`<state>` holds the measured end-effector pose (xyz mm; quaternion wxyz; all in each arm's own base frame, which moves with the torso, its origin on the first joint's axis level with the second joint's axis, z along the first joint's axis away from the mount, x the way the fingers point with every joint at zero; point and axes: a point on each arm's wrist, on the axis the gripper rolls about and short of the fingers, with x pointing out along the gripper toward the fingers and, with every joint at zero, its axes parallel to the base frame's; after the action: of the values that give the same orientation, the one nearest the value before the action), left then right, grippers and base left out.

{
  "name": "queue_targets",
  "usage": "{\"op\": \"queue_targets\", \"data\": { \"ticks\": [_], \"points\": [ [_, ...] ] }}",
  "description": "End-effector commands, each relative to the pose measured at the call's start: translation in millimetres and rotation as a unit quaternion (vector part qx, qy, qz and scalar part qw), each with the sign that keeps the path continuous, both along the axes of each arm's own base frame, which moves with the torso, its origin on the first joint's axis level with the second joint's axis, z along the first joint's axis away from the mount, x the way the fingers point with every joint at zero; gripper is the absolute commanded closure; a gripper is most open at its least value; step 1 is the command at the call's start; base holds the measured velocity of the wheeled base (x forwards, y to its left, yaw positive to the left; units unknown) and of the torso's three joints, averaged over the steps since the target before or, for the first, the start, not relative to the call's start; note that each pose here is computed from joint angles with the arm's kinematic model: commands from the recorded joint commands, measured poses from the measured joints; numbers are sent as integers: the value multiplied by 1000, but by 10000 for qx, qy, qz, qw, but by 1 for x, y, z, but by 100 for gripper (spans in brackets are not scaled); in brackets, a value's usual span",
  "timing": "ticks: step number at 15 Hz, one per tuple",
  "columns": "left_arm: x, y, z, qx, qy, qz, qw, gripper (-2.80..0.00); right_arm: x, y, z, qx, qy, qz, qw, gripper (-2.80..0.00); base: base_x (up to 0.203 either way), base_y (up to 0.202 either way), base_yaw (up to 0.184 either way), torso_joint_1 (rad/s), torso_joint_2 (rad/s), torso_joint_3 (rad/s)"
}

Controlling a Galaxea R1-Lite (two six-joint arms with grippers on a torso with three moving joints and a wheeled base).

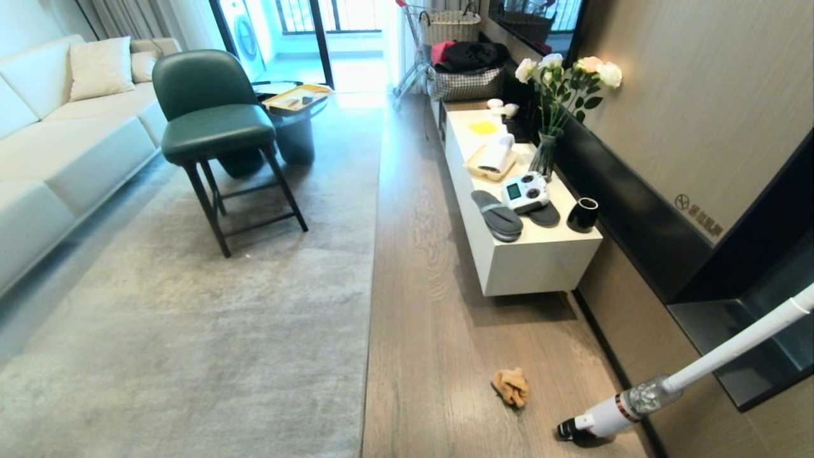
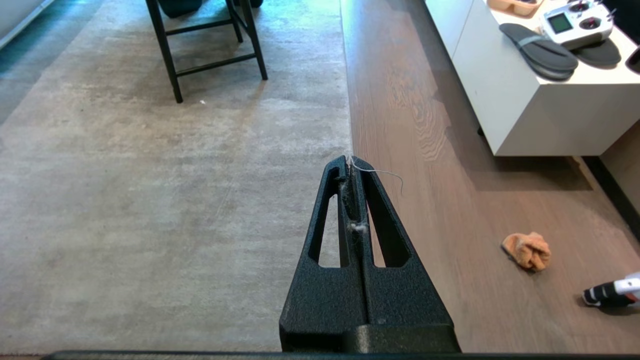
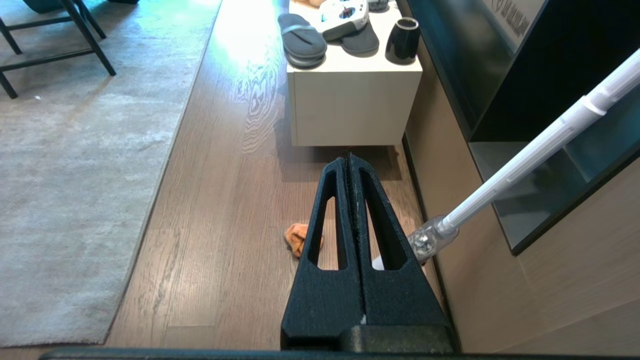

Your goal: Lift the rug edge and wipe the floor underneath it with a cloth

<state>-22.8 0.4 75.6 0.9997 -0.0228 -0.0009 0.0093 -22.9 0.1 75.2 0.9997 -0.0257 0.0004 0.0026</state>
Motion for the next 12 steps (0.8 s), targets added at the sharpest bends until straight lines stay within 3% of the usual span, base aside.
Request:
{"op": "queue_targets", "data": {
  "ticks": [1,12],
  "points": [
    [0,0,0,-2,-1,8,10000,0,0,0,0,-3,10,5,10000,0,0,0,0,163,-500,-354],
    [0,0,0,-2,-1,7,10000,0,0,0,0,-3,4,5,10000,0,0,0,0,211,-566,-353]
  ]
}}
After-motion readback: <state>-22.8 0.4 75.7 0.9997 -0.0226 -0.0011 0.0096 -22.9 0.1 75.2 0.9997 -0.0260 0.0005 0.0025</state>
